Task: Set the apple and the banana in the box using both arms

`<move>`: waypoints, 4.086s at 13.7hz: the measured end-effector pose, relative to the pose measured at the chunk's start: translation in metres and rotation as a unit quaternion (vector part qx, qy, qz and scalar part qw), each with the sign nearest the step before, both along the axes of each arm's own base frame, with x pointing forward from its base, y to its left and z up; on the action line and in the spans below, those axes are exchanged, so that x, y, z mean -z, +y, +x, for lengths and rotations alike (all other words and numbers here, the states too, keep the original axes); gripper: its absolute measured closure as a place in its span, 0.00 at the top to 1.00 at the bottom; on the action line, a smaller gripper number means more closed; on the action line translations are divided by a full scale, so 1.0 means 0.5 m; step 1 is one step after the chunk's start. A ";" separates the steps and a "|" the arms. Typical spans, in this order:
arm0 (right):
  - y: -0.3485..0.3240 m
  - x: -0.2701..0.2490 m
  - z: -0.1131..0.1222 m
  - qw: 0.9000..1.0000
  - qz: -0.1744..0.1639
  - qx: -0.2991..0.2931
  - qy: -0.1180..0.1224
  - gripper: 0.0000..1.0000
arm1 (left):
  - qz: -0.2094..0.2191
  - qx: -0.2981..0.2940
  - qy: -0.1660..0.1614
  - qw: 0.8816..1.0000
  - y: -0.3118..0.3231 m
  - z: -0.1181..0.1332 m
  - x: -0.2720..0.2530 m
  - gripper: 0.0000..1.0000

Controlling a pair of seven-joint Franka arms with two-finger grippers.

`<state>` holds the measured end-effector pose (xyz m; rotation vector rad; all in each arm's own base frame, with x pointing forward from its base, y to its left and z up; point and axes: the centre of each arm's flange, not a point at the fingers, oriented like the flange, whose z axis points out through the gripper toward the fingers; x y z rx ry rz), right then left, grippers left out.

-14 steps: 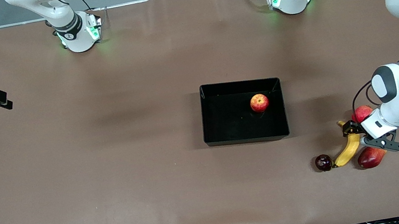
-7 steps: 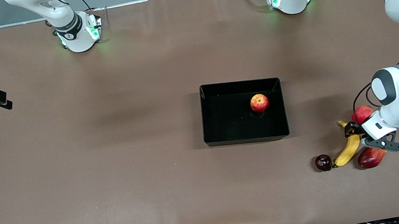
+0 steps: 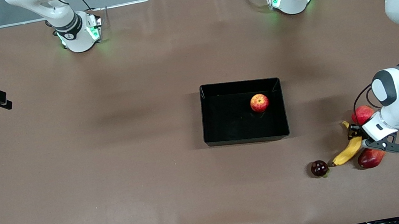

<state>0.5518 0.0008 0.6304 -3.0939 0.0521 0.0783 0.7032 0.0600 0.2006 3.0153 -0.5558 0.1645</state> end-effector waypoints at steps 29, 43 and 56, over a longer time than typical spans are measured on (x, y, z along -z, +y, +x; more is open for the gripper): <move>-0.011 0.000 0.000 1.000 0.000 0.005 0.000 1.00 | 0.104 0.013 0.096 0.990 -0.953 -0.347 -0.163 0.43; -0.012 0.000 0.000 1.000 0.000 0.005 0.000 1.00 | 0.080 -0.049 0.087 0.992 -0.982 -0.314 -0.096 0.87; -0.012 0.000 0.000 1.000 0.000 0.006 0.000 1.00 | 0.083 -0.214 -0.011 0.973 -0.446 -0.192 -0.799 1.00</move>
